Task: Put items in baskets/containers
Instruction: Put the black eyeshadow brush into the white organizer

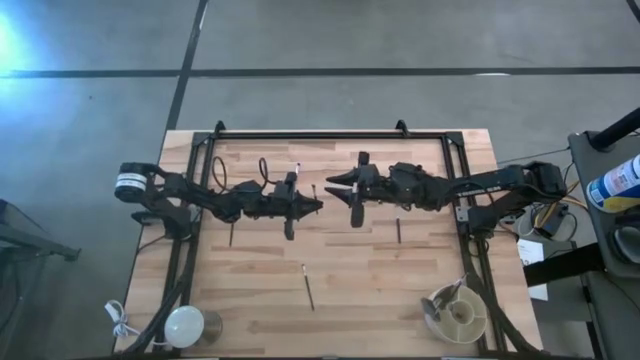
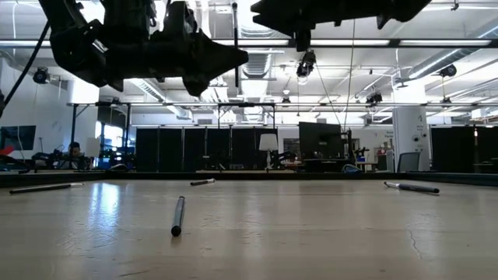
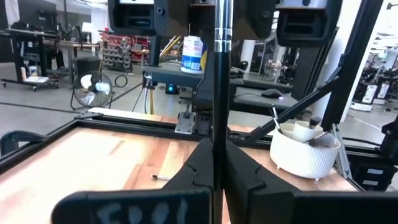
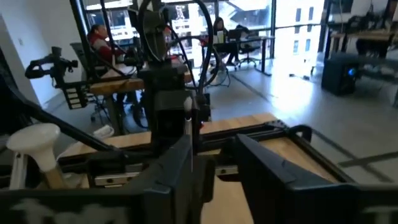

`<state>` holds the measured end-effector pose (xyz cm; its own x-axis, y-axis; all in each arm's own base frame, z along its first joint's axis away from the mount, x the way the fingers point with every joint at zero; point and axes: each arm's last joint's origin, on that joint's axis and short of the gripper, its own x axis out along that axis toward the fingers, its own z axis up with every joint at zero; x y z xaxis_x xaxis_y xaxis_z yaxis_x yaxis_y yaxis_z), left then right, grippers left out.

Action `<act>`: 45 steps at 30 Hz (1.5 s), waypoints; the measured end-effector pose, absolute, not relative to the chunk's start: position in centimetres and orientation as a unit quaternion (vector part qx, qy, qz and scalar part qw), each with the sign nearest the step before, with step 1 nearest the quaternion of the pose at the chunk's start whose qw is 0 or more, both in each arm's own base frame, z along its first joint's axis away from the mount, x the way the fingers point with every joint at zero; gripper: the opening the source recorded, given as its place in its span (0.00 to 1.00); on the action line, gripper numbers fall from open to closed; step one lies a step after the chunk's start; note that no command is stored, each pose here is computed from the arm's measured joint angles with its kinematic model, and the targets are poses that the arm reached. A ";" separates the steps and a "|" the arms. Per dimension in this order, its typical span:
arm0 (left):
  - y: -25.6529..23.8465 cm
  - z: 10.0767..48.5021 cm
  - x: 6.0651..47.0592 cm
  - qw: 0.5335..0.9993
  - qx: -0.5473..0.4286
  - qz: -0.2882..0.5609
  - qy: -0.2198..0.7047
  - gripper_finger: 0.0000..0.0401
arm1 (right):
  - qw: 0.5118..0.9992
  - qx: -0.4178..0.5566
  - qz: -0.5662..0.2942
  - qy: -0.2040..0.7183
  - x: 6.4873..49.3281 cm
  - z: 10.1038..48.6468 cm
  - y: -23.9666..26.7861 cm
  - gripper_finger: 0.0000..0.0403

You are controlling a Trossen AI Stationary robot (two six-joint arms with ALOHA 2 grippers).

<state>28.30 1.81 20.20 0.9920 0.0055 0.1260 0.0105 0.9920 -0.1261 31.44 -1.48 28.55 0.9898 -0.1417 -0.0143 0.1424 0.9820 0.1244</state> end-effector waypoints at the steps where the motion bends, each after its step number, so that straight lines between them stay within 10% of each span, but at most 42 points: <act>1: 1.8 20.2 28.4 0.996 -0.064 -0.001 -0.061 0.02 | 0.995 0.070 -0.069 0.005 31.5 28.4 -1.5 0.31; 14: 1.8 20.2 28.7 0.997 -0.057 0.002 -0.044 0.02 | 0.993 0.109 -0.044 0.008 33.9 27.3 -1.5 0.41; 26: 1.9 20.0 28.7 0.997 -0.061 0.002 -0.038 0.02 | 0.996 0.073 -0.044 0.007 34.7 27.6 -1.6 0.05; 45: 2.0 19.6 28.6 0.996 -0.081 0.003 -0.023 0.33 | 0.992 0.050 -0.007 0.113 24.9 31.1 6.4 0.03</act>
<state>28.58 1.97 19.64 0.9989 0.0105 0.0447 -0.0032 0.9868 -0.1620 24.92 6.37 31.12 0.9745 -0.0032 -0.2244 0.0258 0.9949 0.0979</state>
